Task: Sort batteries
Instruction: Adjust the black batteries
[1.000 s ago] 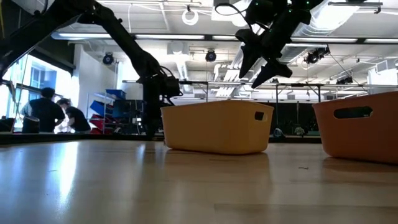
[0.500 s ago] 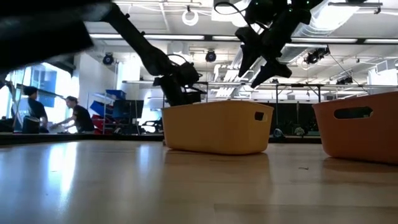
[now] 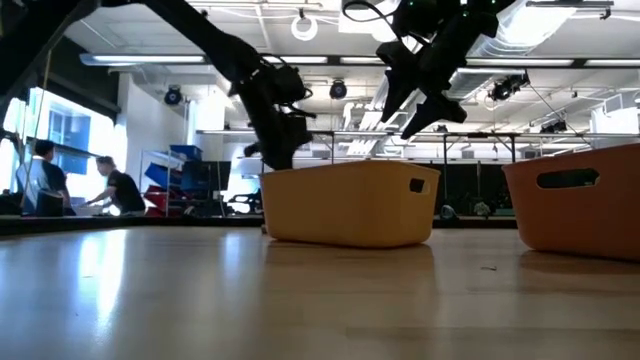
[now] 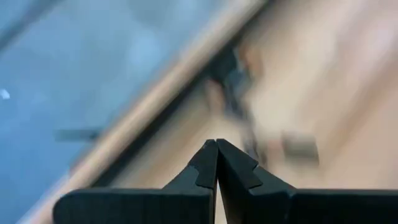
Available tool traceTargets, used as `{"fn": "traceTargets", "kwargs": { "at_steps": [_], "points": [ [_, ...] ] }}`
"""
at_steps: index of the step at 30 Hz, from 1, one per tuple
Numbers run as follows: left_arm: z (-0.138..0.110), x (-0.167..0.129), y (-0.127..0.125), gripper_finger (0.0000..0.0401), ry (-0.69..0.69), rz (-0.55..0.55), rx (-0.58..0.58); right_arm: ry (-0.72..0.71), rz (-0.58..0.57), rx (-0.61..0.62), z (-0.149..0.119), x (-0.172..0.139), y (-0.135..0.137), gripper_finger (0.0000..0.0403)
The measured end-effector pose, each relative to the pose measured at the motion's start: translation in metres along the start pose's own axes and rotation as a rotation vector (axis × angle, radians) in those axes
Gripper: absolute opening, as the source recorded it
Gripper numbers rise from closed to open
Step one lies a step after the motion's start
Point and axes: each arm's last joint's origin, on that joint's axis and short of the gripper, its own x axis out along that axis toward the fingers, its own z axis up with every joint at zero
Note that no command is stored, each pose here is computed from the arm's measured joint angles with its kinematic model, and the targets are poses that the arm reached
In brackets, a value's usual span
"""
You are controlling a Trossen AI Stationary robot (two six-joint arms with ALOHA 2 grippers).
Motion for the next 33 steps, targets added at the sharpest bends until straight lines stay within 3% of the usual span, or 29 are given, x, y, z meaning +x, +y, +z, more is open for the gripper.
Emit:
{"fn": "traceTargets", "kwargs": {
  "at_steps": [5, 10, 15, 20, 24, 26, 29, 33],
  "points": [
    [-0.042, -0.005, -0.003, 0.0000, 0.347, -0.064, 0.106, -0.009, -0.003, -0.013, 0.003, 0.000, -0.003, 0.0228],
    [-0.084, 0.014, -0.017, 0.0000, 0.479, -0.098, 0.170, -0.026, -0.003, 0.001, 0.006, -0.001, -0.006, 0.0228],
    [-0.098, 0.021, -0.037, 0.0000, 0.449, -0.154, 0.172, -0.030, 0.000, 0.004, 0.007, -0.001, -0.006, 0.0228],
    [-0.087, 0.025, -0.058, 0.0000, 0.276, -0.132, 0.170, -0.029, 0.002, 0.006, 0.007, -0.001, -0.006, 0.0228],
    [-0.079, 0.022, -0.081, 0.0000, 0.200, -0.343, 0.083, -0.015, 0.017, 0.004, 0.006, -0.001, -0.005, 0.0228],
    [-0.076, 0.021, -0.096, 0.0000, 0.142, -0.376, 0.095, -0.014, 0.018, 0.004, 0.006, -0.001, -0.005, 0.0228],
    [-0.068, 0.013, -0.105, 0.0000, 0.086, -0.320, 0.127, -0.015, 0.018, 0.005, 0.006, -0.001, -0.005, 0.0228],
    [-0.048, -0.012, -0.088, 0.0000, 0.041, -0.190, 0.145, -0.005, 0.030, 0.022, 0.006, -0.001, -0.005, 0.0228]
  ]
}}
